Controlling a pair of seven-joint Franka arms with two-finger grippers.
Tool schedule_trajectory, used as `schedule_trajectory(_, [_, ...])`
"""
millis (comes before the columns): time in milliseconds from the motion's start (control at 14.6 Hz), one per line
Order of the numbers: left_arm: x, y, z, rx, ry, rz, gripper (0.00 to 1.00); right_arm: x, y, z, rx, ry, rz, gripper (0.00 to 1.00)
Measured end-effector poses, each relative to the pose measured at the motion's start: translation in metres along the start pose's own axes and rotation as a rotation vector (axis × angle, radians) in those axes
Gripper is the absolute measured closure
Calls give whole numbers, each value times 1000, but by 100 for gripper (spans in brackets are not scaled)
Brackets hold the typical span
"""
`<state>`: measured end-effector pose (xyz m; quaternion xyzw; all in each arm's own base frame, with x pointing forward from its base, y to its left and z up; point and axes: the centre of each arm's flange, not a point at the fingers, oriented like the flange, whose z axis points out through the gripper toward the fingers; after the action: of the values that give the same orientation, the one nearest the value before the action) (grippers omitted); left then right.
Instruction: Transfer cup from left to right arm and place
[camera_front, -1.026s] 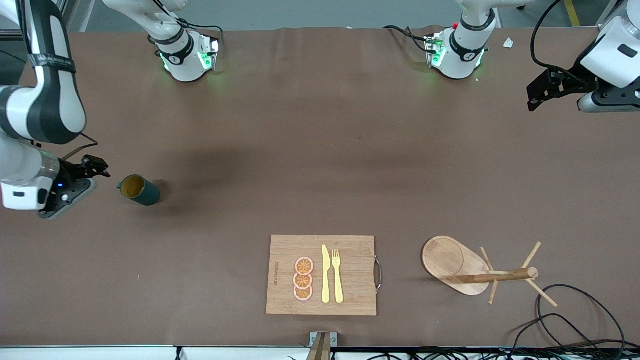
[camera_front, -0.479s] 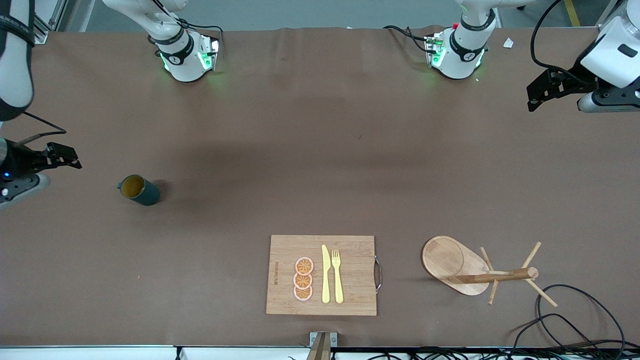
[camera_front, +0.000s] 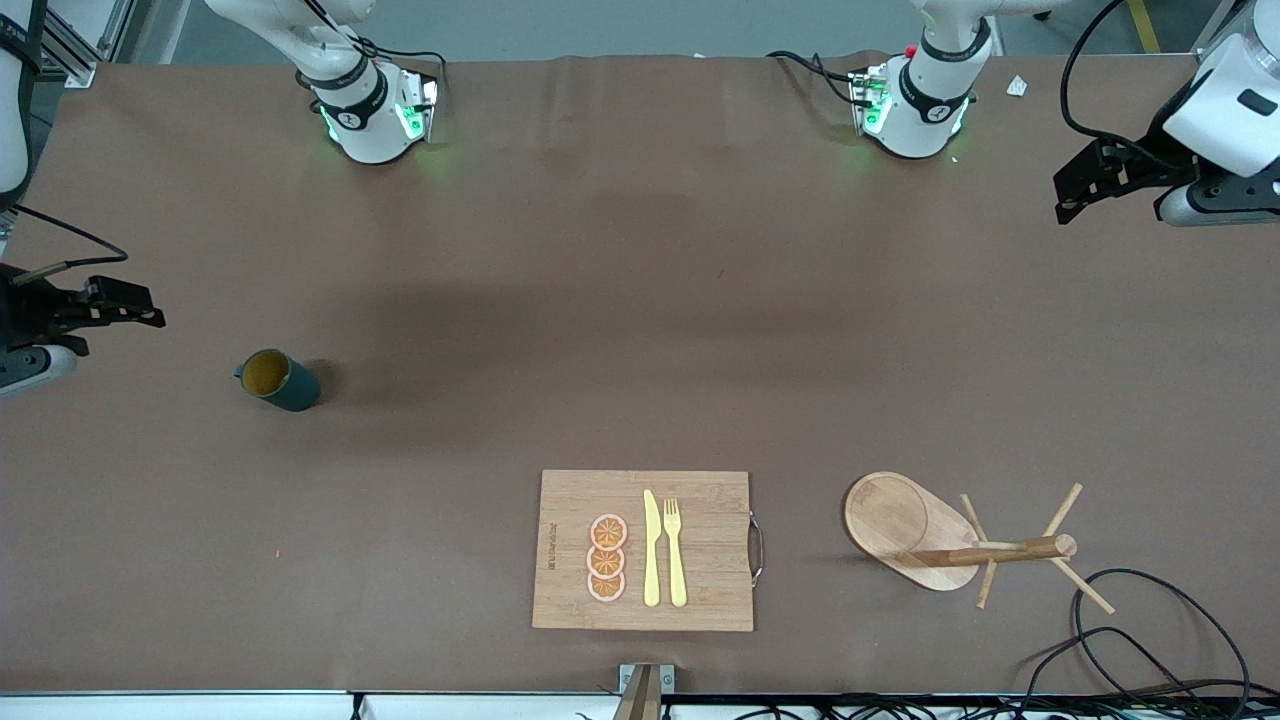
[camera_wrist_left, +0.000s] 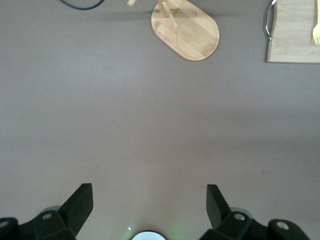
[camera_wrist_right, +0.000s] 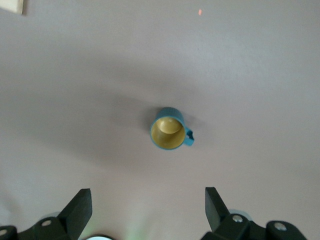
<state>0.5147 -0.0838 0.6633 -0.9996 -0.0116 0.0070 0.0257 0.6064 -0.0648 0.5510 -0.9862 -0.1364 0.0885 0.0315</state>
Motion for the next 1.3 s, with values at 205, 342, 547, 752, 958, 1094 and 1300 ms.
schedule_trajectory(205, [0, 0, 1, 0, -2, -14, 0, -17, -13, -22, 5, -8, 117, 0])
schedule_trajectory(342, [1, 0, 2, 0, -3, 1, 0, -26, -30, -37, 1, -3, 164, 0])
schedule_trajectory(547, [3, -1, 3, -1, -2, 50, 0, -40, -60, -55, -9, 14, 208, 0])
schedule_trajectory(752, [4, -1, 2, -2, 2, 62, 0, -59, -69, -66, -10, 30, 219, 0])
schedule_trajectory(958, [4, -1, 1, -2, 4, 63, 0, -83, -72, -76, -9, 50, 236, 0])
schedule_trajectory(1094, [4, -1, 2, -2, 2, 63, 0, -98, -76, -83, -7, 59, 292, 0])
schedule_trajectory(1300, [6, -1, 4, -2, -2, 66, 0, -106, -80, -88, -6, 69, 315, 0])
